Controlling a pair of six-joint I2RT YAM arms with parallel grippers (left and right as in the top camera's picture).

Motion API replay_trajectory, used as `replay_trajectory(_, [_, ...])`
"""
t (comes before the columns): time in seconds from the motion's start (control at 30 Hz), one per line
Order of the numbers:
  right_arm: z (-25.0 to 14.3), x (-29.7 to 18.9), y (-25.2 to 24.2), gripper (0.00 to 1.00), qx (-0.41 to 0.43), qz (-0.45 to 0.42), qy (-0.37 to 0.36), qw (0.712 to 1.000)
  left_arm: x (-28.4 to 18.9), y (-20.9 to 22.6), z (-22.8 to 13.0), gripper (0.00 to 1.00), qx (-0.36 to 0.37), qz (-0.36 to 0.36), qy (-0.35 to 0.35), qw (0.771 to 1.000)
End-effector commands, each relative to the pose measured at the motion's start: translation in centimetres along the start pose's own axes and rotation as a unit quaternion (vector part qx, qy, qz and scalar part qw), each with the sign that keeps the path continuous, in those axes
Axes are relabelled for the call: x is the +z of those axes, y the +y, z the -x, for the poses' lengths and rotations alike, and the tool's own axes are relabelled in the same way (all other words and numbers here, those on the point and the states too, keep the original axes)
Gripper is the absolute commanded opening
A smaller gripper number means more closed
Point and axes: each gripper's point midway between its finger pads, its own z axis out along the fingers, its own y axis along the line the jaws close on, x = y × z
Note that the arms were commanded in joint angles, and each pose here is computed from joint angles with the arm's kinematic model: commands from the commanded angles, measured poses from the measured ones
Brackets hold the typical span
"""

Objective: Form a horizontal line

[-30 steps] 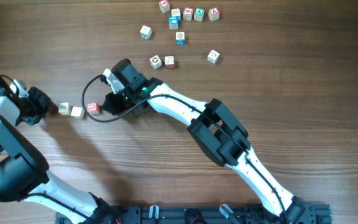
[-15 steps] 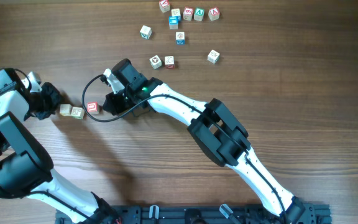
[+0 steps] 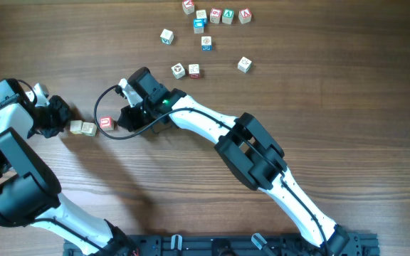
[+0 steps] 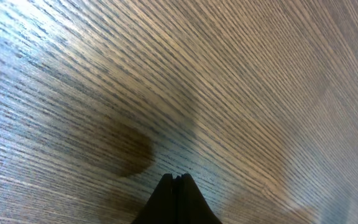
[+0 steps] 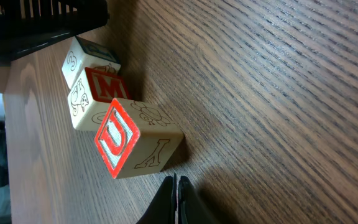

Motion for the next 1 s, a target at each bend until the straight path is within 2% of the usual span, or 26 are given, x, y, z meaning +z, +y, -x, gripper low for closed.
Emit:
replay_trajectory(0.0, [0.1, -0.2, 0.1, 0.05, -0.001, -0.006, -0.004, 1.000, -0.3, -0.5, -0.2, 0.04, 0.038, -0.012, 0.001, 0.999])
replay_trajectory(0.73, [0.2, -0.2, 0.1, 0.05, -0.002, -0.006, -0.005, 1.000, -0.3, -1.1, -0.2, 0.04, 0.049, -0.032, 0.000, 0.998])
replay_trajectory(0.83, [0.2, -0.2, 0.1, 0.04, -0.002, -0.006, -0.005, 1.000, -0.3, -0.4, 0.4, 0.04, 0.046, -0.010, -0.012, 0.999])
replay_trajectory(0.97, [0.2, -0.2, 0.1, 0.05, -0.002, -0.006, -0.005, 1.000, -0.4, 1.2, 0.9, 0.04, 0.004, 0.036, -0.024, 0.999])
